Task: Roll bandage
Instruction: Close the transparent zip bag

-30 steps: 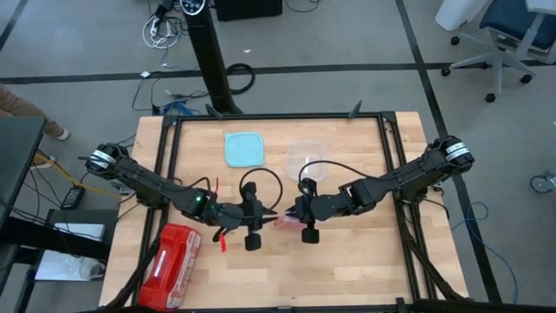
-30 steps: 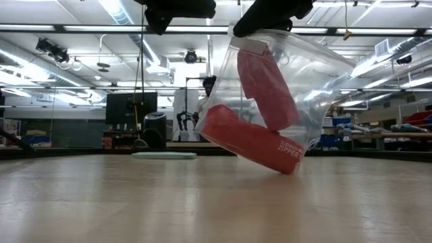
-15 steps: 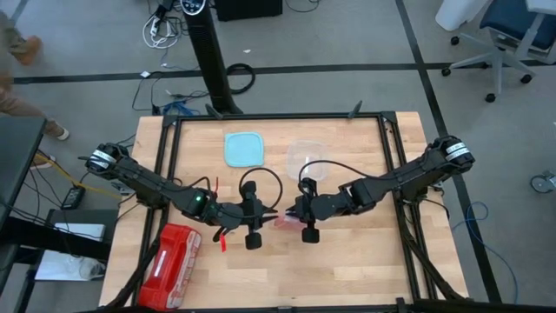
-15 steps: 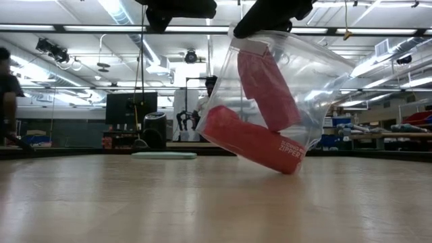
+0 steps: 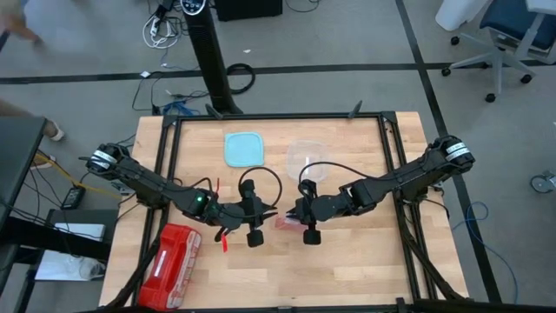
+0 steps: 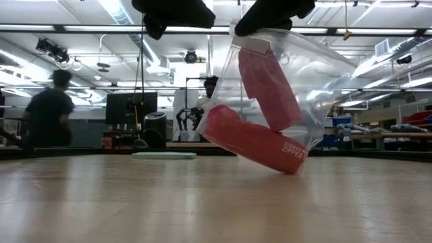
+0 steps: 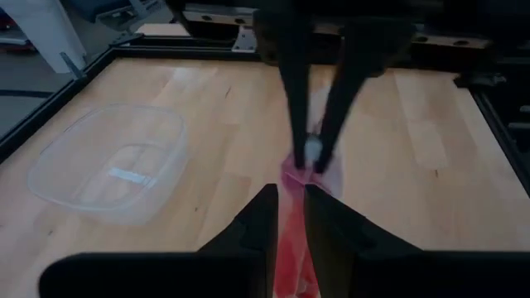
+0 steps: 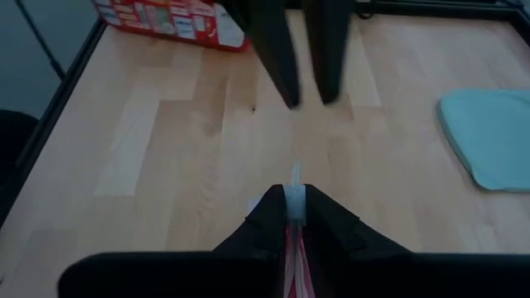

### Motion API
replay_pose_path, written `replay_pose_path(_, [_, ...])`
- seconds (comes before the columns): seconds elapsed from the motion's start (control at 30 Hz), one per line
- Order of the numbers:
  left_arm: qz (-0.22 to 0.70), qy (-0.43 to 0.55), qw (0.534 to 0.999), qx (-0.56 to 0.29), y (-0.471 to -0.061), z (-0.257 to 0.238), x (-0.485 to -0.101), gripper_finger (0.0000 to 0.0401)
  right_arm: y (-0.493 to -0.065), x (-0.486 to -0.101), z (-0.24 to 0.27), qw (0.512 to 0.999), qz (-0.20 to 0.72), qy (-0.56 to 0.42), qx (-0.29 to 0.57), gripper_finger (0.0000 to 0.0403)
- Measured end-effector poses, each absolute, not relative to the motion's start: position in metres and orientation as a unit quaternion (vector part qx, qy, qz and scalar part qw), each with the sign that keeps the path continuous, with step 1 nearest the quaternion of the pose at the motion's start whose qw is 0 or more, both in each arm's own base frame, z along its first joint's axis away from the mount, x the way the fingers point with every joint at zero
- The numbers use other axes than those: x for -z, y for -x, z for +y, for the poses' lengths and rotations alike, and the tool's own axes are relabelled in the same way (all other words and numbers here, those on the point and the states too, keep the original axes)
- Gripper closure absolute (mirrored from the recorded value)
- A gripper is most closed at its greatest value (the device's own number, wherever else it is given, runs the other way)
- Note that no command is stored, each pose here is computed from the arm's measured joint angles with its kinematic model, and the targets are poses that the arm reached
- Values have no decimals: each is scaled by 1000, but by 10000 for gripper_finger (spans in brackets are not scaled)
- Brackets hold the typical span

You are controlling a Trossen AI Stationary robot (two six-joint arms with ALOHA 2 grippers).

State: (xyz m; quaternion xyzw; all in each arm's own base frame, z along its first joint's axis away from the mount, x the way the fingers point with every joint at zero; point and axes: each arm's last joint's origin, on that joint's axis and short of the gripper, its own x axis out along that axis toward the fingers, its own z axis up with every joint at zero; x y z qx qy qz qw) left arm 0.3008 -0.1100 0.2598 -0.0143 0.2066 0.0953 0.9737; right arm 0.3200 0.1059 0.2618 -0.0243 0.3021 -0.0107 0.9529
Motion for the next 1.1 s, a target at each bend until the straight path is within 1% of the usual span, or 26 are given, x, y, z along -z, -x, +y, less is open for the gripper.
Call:
replay_pose_path(0.23, [210, 16, 972, -100, -307, -106, -242, 336, -323, -266, 107, 961, 276, 32, 6, 373])
replay_pose_path(0.33, [210, 27, 974, -77, -313, -106, -239, 336, -323, -267, 106, 961, 272, 40, 16, 375])
replay_pose_path(0.43, [214, 36, 975, -48, -314, -106, -239, 336, -322, -265, 105, 958, 282, 46, 22, 376])
replay_pose_path(0.87, [180, 53, 981, -39, -319, -108, -243, 336, -325, -265, 104, 961, 272, 44, 22, 376])
replay_pose_path(1.1, [192, 47, 979, -53, -320, -106, -237, 336, -325, -264, 103, 959, 279, 48, 22, 374])
